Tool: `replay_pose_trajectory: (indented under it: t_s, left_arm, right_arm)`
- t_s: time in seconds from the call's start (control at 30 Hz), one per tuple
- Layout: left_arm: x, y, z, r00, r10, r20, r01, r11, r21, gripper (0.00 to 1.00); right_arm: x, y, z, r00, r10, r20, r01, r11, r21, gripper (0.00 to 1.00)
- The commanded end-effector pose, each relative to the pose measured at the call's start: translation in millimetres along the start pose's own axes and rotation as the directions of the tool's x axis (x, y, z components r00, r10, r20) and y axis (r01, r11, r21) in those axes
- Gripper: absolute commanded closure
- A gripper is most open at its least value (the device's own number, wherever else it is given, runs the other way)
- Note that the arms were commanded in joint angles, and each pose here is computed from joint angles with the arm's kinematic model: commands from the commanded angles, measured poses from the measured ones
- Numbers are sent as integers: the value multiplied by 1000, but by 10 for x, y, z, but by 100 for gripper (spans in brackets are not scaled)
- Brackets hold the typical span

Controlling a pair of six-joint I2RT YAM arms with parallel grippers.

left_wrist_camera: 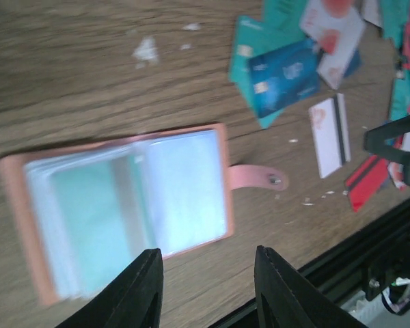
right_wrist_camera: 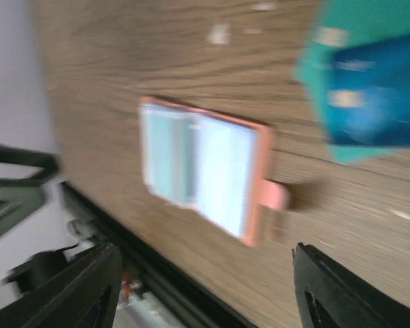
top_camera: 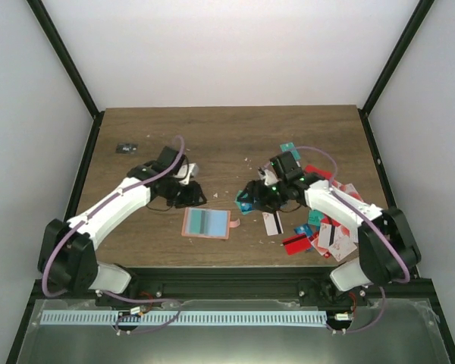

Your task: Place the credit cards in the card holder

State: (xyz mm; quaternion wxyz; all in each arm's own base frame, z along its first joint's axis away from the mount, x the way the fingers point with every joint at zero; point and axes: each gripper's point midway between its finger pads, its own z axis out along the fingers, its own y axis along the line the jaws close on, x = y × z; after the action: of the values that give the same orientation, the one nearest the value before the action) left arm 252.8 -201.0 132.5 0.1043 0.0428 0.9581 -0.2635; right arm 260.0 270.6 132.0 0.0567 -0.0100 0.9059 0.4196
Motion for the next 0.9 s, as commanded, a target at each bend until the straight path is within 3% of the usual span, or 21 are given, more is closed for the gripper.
replay_pose_trajectory:
  t_s: [0.0, 0.13, 0.3, 0.57, 0.7, 0.87]
  left_arm:
    - [-127, -505, 142, 991, 130, -4, -129, 987, 100, 61]
    - [-80, -896, 390, 975, 219, -46, -210, 966, 148, 61]
    - [-119, -1087, 709, 961, 260, -93, -246, 959, 140, 61]
    - [-302, -951, 1166, 932, 312, -186, -309, 950, 46, 63]
    - [-366, -880, 1227, 917, 342, -206, -345, 938, 22, 69]
    - [-484, -683, 1074, 937, 313, -155, -316, 949, 8, 69]
  right_arm:
    - [142, -755, -374, 976, 173, 135, -209, 923, 323, 26]
    - [376, -1104, -602, 931, 276, 237, -355, 834, 422, 13]
    - [541, -1293, -770, 887, 328, 325, -451, 765, 460, 0]
    - [193, -833, -621, 932, 165, 322, -243, 944, 221, 1]
    - [144, -751, -526, 949, 147, 279, -197, 967, 159, 1]
    - [123, -683, -462, 959, 139, 247, -167, 981, 97, 1]
